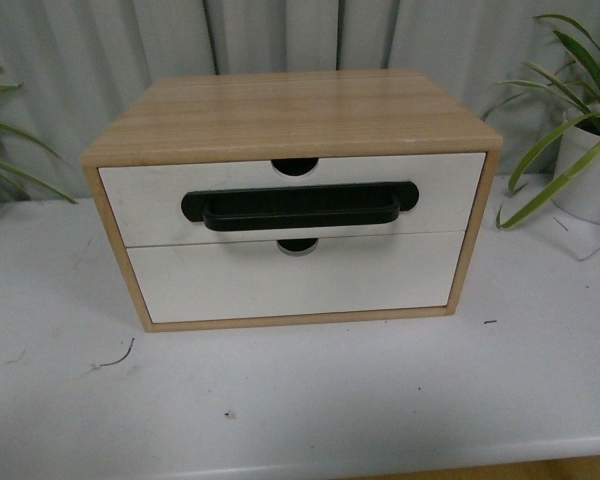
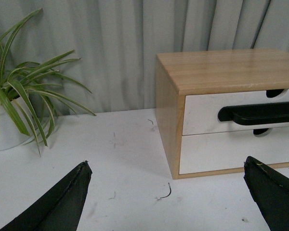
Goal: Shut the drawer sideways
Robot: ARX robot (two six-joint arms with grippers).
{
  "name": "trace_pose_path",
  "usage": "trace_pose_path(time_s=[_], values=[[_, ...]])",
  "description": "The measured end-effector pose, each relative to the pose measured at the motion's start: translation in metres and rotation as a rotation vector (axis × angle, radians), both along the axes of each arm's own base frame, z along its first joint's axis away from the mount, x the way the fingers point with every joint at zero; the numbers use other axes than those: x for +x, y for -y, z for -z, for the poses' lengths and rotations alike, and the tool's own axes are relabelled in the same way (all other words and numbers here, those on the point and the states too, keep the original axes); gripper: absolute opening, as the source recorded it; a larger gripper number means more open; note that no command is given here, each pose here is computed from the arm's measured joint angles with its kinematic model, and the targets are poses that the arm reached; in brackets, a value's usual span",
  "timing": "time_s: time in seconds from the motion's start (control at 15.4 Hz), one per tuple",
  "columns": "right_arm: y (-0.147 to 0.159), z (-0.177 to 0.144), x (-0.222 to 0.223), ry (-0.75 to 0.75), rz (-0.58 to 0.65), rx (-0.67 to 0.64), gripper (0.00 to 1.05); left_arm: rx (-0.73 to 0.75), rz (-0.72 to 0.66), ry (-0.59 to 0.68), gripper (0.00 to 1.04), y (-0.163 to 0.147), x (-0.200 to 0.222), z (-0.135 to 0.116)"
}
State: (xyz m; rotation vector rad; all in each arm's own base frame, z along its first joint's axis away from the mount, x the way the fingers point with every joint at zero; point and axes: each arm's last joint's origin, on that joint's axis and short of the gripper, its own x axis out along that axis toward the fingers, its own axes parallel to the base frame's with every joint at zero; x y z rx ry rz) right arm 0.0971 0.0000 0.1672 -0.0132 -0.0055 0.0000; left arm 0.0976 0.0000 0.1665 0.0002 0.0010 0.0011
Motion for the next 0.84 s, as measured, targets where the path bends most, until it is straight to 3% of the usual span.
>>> trace_pose_path(time_s=[0.84], values=[[0.0000, 0.0000, 0.0000, 0.000, 0.000, 0.000, 0.98, 0.000, 0.000, 0.000, 0.98, 0.0000, 0.0000, 0.0000]])
